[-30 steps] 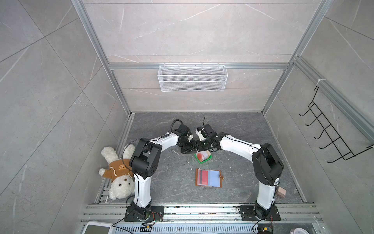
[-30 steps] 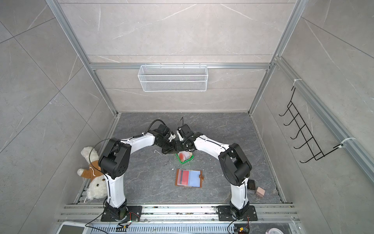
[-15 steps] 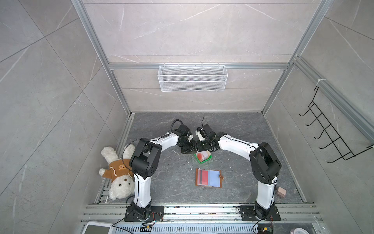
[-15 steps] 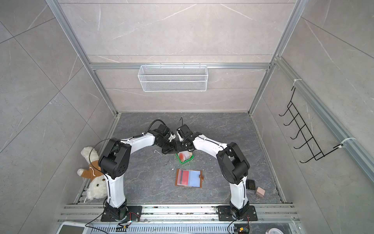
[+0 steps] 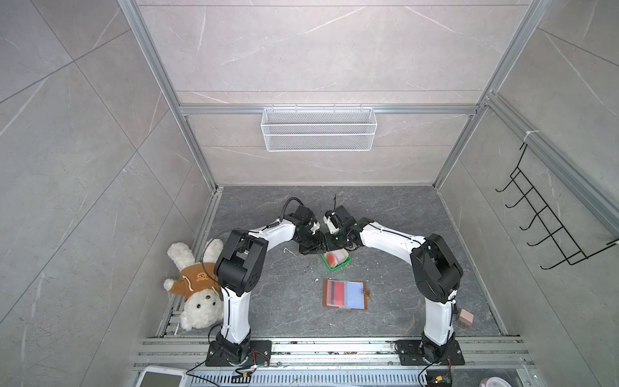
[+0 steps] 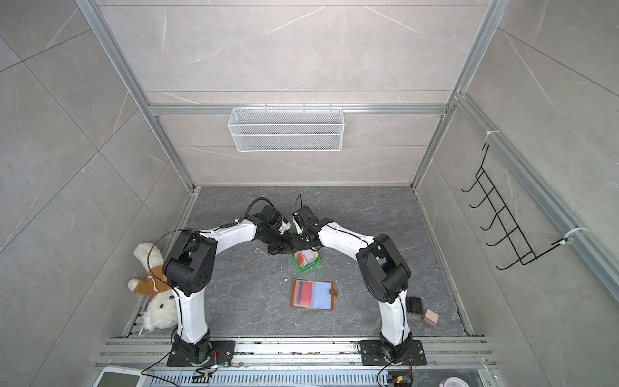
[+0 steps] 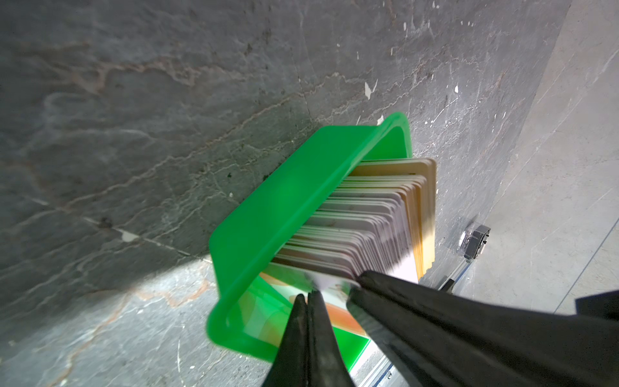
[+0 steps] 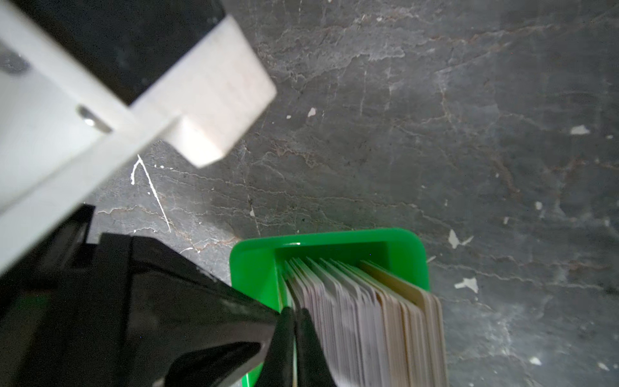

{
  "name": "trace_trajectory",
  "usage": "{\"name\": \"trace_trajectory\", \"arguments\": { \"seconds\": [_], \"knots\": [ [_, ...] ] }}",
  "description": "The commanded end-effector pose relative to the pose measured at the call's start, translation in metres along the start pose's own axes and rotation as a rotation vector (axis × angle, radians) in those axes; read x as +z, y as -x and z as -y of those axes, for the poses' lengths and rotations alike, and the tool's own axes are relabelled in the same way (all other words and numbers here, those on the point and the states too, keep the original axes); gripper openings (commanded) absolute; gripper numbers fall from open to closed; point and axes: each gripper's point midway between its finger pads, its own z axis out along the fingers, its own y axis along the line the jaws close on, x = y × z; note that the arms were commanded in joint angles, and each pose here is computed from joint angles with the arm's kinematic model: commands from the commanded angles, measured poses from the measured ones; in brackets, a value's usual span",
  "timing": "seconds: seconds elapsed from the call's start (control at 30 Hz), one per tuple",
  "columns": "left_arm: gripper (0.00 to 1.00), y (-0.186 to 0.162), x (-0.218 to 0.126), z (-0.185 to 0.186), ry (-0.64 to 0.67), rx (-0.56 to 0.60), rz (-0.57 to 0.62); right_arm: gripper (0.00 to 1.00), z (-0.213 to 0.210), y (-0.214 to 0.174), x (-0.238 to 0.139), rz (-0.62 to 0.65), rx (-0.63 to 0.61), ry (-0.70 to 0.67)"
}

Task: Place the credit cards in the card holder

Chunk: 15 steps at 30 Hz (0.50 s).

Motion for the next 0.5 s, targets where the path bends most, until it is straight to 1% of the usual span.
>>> {"name": "trace_trajectory", "arguments": {
  "seconds": [0.0,0.17,0.47],
  "knots": [
    [0.05,0.003,-0.004,0.007,-0.003,0.039,0.004,0.05,0.001,0.003,0.000,-0.004,-0.018,-0.010],
    [0.05,0.005,-0.014,0.012,0.007,0.061,0.026,0.02,0.000,0.009,-0.013,0.025,-0.020,-0.022],
    [0.05,0.012,-0.040,0.031,-0.008,0.126,0.095,0.00,-0.001,0.015,-0.039,0.076,-0.011,-0.023]
  ]
}}
